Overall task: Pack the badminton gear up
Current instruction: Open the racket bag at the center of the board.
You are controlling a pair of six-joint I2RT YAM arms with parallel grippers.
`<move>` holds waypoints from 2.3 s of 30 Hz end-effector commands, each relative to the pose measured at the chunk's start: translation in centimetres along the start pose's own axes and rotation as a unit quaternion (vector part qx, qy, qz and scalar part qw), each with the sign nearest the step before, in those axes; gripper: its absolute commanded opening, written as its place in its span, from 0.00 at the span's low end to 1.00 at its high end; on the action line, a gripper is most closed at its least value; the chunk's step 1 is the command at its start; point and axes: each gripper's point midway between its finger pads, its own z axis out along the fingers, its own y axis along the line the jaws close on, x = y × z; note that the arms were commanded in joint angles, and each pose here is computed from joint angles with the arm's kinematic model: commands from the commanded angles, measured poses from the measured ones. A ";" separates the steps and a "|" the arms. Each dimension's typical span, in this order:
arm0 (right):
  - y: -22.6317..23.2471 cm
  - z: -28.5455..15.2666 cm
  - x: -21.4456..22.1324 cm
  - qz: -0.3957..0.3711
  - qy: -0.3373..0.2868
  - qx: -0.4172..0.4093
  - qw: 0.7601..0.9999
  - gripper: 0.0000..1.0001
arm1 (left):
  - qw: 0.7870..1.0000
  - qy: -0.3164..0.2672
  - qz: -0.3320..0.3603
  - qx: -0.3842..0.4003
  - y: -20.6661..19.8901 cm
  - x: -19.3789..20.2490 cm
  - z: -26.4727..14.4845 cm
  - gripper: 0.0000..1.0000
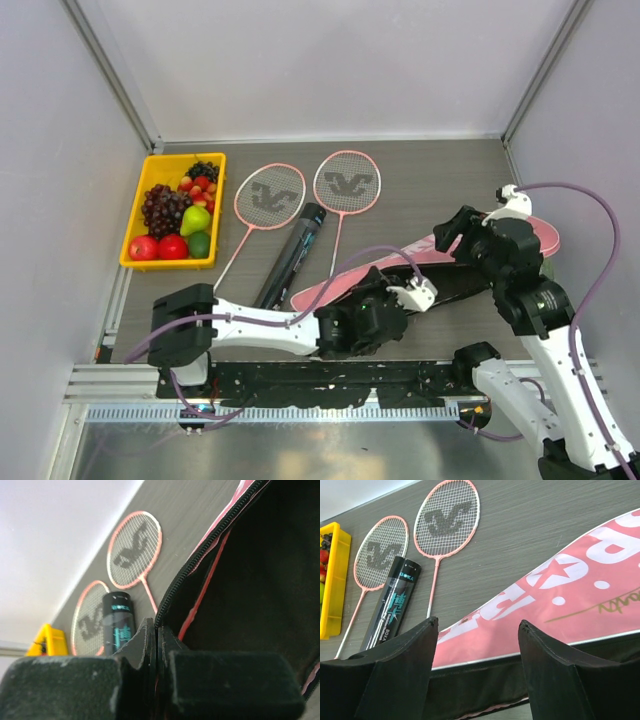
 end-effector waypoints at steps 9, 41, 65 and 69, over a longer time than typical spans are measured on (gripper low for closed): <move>0.7 -2.2 0.6 0.016 -0.043 -0.062 0.997 0.70 | 0.941 0.067 -0.321 0.086 3.6 1.7 0.9 0.00; -3.6 3.3 11.5 0.145 -0.028 -0.047 0.988 0.77 | 0.853 0.079 -0.489 0.163 4.9 2.9 1.4 0.00; -5.0 6.2 15.9 0.144 0.005 -0.035 0.989 0.80 | 0.829 0.080 -0.523 0.183 4.6 2.3 1.6 0.00; -4.0 6.4 15.3 0.137 -0.002 -0.059 0.989 0.71 | 0.827 0.091 -0.524 0.182 4.4 2.7 1.7 0.00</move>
